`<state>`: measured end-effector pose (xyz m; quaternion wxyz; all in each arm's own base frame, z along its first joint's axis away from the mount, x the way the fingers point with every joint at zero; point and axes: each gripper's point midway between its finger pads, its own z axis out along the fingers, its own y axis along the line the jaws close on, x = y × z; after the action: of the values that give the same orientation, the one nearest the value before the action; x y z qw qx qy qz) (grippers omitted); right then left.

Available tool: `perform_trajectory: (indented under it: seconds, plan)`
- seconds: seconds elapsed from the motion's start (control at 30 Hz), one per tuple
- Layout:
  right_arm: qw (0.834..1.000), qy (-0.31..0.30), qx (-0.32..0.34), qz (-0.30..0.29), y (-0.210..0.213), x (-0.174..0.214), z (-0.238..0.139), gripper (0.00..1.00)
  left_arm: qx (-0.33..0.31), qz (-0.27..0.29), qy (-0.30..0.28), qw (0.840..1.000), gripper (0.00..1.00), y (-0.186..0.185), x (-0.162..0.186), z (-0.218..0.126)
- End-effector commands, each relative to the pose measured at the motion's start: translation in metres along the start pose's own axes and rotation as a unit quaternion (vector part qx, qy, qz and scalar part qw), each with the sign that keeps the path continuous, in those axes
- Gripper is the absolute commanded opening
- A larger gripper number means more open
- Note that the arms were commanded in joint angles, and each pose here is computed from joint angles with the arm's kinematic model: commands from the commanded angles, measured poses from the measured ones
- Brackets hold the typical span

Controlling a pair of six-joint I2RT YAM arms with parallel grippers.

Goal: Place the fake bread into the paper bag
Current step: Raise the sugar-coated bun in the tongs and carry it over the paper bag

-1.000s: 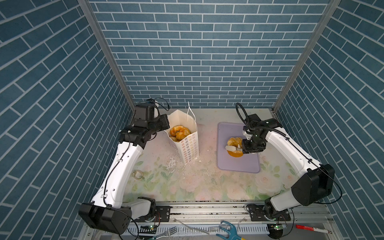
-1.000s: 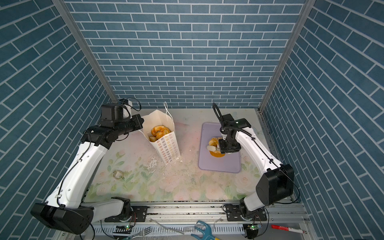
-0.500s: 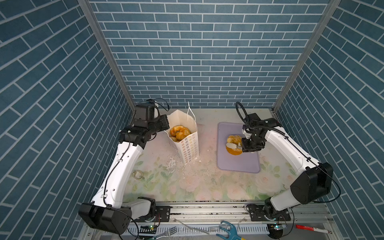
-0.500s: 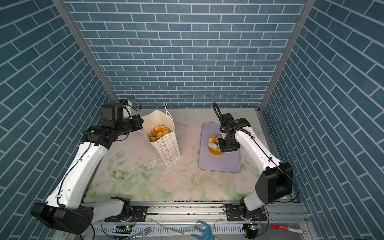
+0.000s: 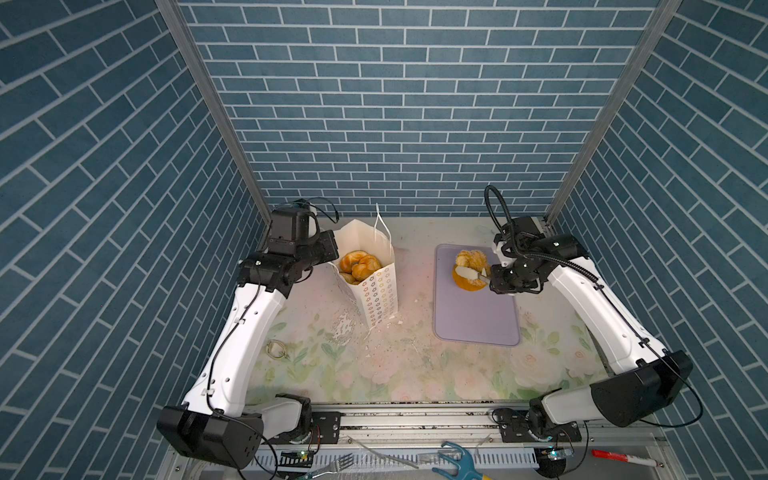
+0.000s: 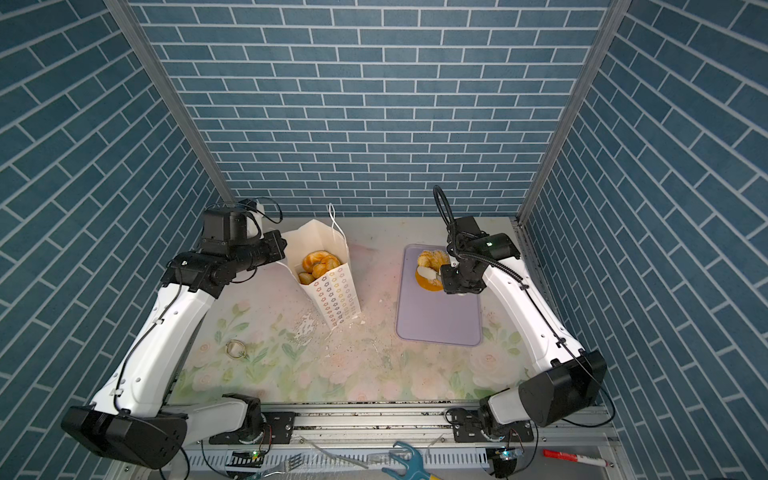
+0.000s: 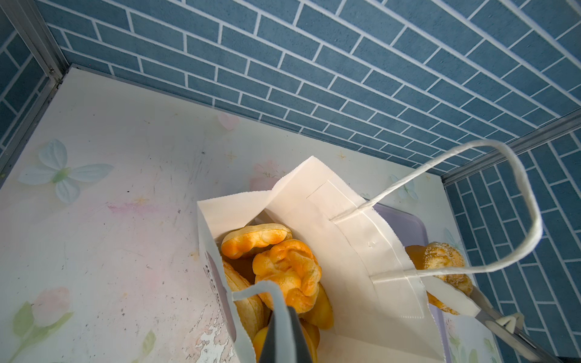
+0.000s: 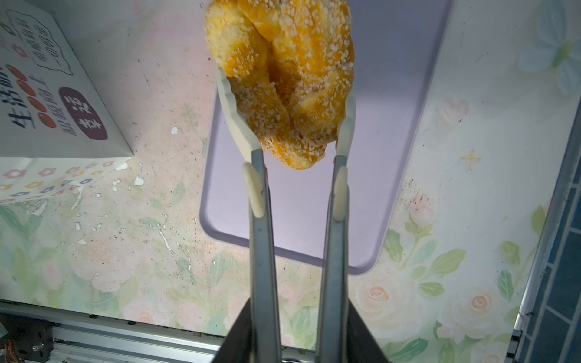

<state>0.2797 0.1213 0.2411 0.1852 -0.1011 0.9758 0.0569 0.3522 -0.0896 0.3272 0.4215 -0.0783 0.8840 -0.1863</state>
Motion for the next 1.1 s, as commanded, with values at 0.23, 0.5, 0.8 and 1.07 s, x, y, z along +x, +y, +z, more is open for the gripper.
perform_trajectory:
  seconds: [0.23, 0.5, 0.8, 1.07]
  plan:
    - [0.986, -0.158, -0.04, -0.044, 0.025, -0.048, -0.076, 0.29, 0.002, -0.004, -0.01, 1.0, 0.0, 0.0, 0.001, -0.007]
    - [0.97, -0.22, -0.063, -0.076, 0.046, -0.083, -0.113, 0.31, -0.008, 0.004, -0.008, 1.0, 0.0, 0.004, 0.002, -0.007]
    - [0.932, -0.312, -0.122, -0.139, 0.095, -0.128, -0.163, 0.31, -0.007, 0.003, -0.002, 1.0, 0.0, 0.004, 0.002, -0.002]
    - [0.892, -0.353, -0.19, -0.208, 0.149, -0.143, -0.191, 0.31, -0.008, 0.001, -0.001, 1.0, 0.0, 0.004, 0.002, -0.003]
